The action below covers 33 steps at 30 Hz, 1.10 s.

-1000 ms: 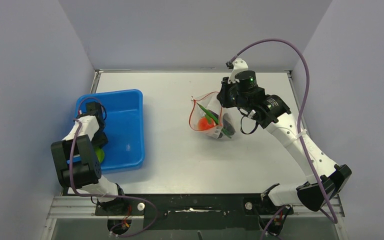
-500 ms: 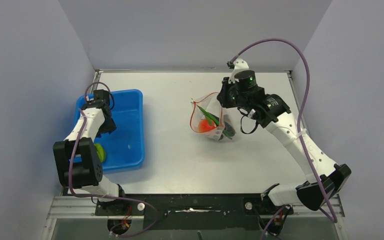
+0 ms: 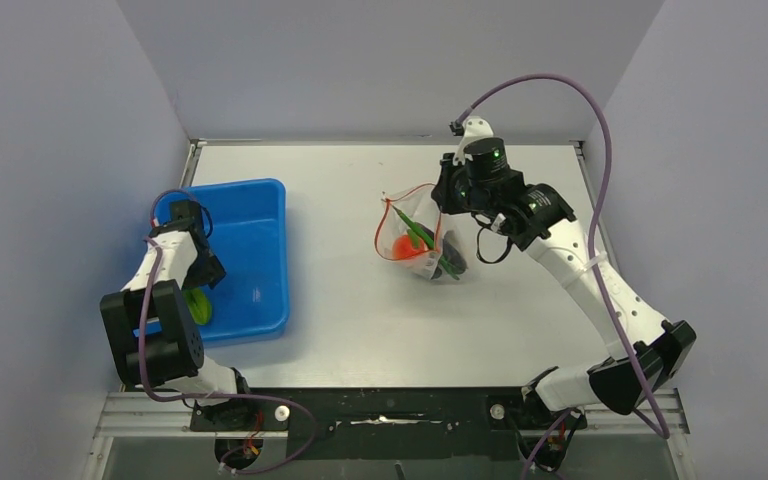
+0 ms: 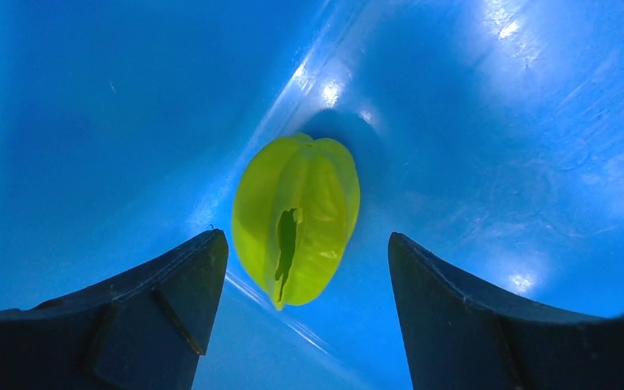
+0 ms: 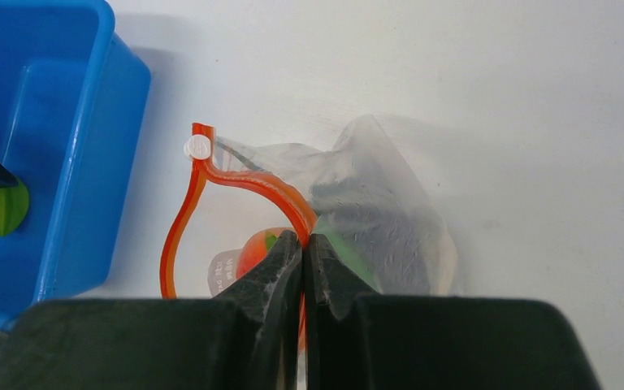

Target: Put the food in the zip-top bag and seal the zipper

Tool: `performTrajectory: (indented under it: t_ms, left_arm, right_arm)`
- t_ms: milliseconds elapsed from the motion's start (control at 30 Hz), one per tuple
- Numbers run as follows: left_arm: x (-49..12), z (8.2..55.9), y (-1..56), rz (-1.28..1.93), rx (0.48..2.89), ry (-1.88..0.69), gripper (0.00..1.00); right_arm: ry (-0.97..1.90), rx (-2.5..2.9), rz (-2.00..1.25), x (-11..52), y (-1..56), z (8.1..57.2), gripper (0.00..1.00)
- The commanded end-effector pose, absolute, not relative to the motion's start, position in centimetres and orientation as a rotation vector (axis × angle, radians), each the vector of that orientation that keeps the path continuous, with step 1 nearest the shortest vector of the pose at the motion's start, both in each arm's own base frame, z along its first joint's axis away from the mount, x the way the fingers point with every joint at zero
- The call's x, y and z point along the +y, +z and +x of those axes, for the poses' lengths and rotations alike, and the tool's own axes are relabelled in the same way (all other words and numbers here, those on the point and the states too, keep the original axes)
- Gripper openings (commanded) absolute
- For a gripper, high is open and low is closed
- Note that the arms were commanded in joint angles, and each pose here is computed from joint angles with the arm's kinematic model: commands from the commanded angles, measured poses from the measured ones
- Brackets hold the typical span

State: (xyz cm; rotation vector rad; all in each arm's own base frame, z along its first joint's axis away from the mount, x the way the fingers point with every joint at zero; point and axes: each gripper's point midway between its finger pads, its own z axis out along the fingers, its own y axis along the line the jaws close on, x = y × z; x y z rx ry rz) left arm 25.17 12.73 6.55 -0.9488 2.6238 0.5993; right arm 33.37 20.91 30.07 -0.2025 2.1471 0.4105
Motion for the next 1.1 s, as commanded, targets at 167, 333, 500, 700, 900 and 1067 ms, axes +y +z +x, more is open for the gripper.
performTrajectory:
  t_ms: [167, 333, 500, 700, 900, 1067]
  left_arm:
    - [13.9, 26.0, 5.7, -0.933, 2.598, 0.556, 0.69]
    - [13.4, 26.2, 4.8, -0.921, 2.643, 0.509, 0.63]
    - [12.4, 26.8, 4.0, -0.918, 2.658, 0.415, 0.54]
    - [12.1, 27.4, 4.3, -0.911, 2.637, 0.375, 0.48]
    - [11.8, 29.3, 7.0, -0.894, 2.566, 0.315, 0.44]
    - [10.5, 30.8, 8.9, -0.882, 2.531, 0.241, 0.41]
  right_arm:
    - [0.457, 2.023, -0.191, 21.6, 34.4, 34.7, 0.0]
    - [0.454, 2.026, -0.186, 21.5, 34.4, 34.7, 0.0]
    - [0.446, 2.021, -0.183, 21.3, 34.5, 34.7, 0.0]
    - [0.436, 2.012, -0.182, 21.1, 34.8, 34.7, 0.0]
    - [0.448, 2.022, -0.18, 21.4, 34.4, 34.9, 0.0]
    - [0.447, 2.029, -0.176, 21.5, 34.3, 35.0, 0.0]
